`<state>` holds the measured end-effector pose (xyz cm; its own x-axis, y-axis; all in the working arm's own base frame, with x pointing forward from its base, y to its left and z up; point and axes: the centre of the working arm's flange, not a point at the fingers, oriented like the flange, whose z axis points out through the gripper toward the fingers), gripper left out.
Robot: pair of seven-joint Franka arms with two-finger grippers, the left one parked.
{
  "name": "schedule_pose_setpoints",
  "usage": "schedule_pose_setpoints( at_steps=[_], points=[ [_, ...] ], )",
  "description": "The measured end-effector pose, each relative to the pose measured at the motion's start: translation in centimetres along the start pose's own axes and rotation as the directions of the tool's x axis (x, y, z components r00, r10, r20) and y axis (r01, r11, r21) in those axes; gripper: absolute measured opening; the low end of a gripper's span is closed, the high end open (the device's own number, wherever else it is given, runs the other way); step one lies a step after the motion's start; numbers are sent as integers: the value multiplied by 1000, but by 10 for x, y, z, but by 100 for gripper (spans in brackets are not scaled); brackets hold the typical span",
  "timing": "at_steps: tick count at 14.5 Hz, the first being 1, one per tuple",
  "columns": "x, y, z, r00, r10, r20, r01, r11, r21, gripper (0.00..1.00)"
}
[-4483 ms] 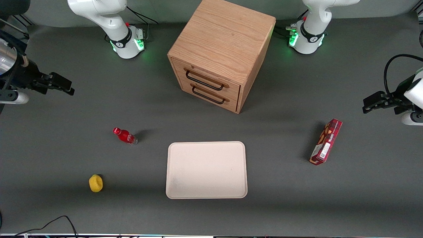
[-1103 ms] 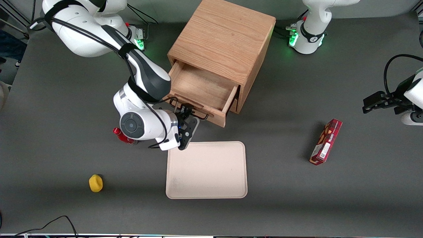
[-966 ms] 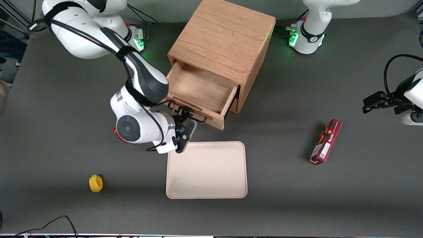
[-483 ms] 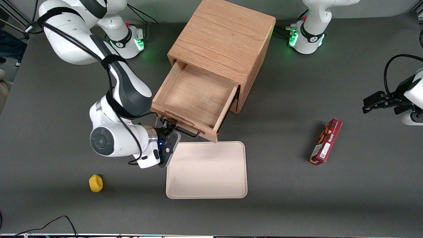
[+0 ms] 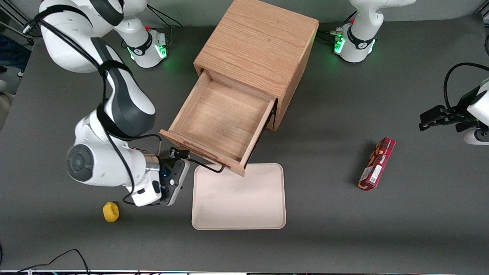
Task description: Open upper drawer
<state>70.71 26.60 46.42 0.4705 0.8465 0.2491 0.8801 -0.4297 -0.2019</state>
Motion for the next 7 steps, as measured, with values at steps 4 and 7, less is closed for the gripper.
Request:
schedule_pose_setpoints(
  at_steps=[4, 7],
  points=[
    [-16, -39, -137, 990, 133, -45, -138, 981, -139, 100],
    [-33, -75, -191, 949, 312, -37, -314, 937, -154, 100]
  ],
)
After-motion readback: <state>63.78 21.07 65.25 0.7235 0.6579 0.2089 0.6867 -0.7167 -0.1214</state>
